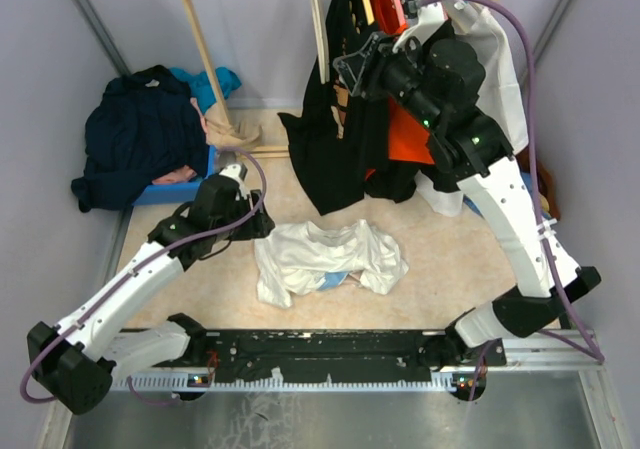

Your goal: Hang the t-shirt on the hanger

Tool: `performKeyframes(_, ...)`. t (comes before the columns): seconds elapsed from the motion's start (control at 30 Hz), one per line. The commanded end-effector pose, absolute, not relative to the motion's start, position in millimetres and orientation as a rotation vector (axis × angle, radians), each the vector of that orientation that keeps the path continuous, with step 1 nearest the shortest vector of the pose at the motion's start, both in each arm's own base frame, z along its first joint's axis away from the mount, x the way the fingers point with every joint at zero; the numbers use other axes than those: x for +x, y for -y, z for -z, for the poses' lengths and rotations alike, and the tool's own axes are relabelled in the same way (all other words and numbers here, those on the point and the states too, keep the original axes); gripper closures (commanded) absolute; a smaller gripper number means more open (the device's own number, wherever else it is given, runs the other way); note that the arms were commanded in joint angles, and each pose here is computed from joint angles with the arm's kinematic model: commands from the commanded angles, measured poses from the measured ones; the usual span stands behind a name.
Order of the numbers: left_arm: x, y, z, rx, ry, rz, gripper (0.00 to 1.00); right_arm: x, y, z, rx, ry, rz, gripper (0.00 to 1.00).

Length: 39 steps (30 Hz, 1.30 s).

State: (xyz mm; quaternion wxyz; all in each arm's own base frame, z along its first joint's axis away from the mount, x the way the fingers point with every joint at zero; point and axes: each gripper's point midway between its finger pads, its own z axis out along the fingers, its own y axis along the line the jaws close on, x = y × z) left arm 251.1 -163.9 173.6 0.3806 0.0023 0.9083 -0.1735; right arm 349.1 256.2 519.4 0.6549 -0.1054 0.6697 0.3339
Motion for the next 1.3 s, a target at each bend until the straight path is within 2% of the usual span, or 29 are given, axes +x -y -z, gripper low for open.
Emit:
performKeyframes(0.0, 250.5, 168.2, -179.6, 0.035, -2.292, 0.481, 0.33, 354.6, -256.3, -549.3, -0.236, -1.414, -0.755, 0.55)
performKeyframes(0.27, 249.7, 164.7, -183.8, 0.032, -2.274, 0.474, 0.33, 364.4, -267.5, -551.9, -0.245, -1.399, -0.781, 0.56)
performKeyframes(0.6, 249.4, 160.6, -190.6, 0.028, -2.252, 0.462, 0.32, 380.7, -263.5, -549.5, -0.205, -1.422, -0.715, 0.72)
performKeyframes(1.03, 248.7, 159.0, -198.7, 0.025, -2.232, 0.467, 0.32, 401.4, -258.7, -535.6, -0.190, -1.473, -0.604, 0.74)
performKeyframes(1.27, 248.4, 155.8, -202.7, 0.020, -2.211, 0.459, 0.31, 402.0, -261.2, -530.8, -0.205, -1.476, -0.606, 0.85)
